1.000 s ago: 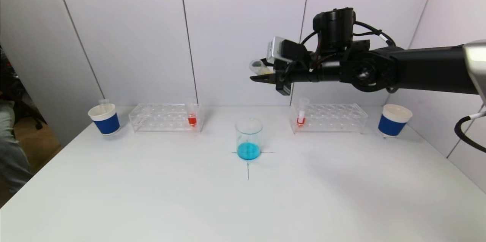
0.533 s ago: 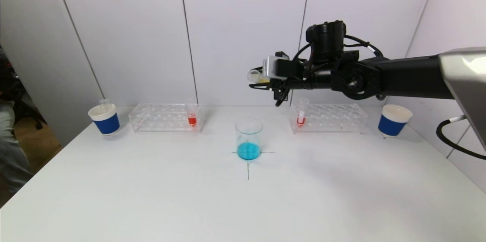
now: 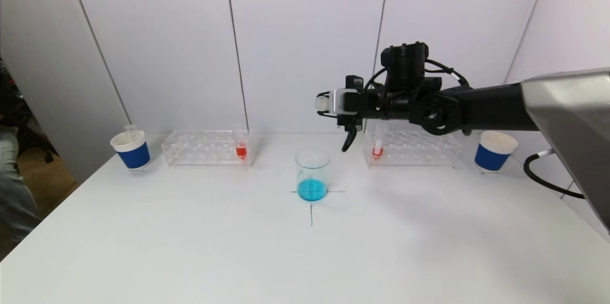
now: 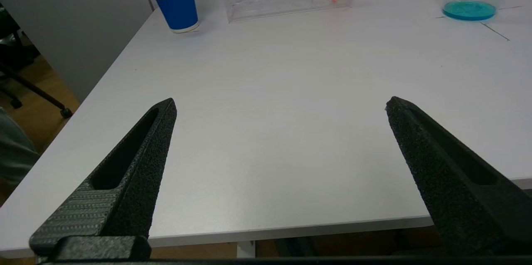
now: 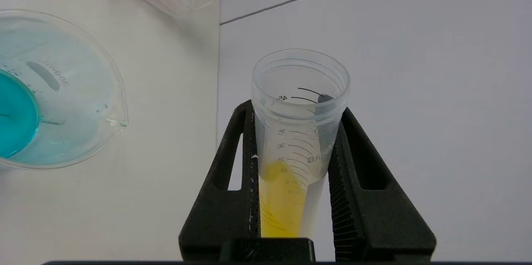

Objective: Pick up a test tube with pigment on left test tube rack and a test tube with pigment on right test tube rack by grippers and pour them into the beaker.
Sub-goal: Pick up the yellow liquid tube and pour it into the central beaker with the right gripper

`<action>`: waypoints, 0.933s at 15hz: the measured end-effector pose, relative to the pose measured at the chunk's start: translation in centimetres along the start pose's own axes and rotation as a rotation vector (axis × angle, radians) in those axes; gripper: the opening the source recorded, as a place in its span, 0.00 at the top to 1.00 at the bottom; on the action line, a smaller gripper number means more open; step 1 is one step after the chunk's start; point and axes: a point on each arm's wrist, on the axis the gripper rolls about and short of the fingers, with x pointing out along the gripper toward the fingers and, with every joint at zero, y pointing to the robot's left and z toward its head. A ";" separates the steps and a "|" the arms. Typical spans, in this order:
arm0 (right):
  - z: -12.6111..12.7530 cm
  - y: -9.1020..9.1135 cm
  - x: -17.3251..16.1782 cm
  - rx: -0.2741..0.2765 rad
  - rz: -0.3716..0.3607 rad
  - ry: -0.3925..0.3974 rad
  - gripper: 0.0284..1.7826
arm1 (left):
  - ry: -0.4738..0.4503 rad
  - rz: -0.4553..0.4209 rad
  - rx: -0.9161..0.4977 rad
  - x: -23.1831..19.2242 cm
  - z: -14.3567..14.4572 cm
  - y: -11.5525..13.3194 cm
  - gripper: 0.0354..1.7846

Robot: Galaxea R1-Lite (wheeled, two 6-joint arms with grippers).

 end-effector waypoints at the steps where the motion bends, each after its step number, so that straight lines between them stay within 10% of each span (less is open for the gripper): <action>1: -0.2 0.3 0.1 -0.014 0.004 0.003 0.72 | 0.000 0.000 0.000 0.0 0.0 0.0 0.01; 14: -1.2 1.9 0.7 -0.252 -0.015 0.049 0.72 | 0.000 0.000 0.001 0.0 0.0 0.0 0.01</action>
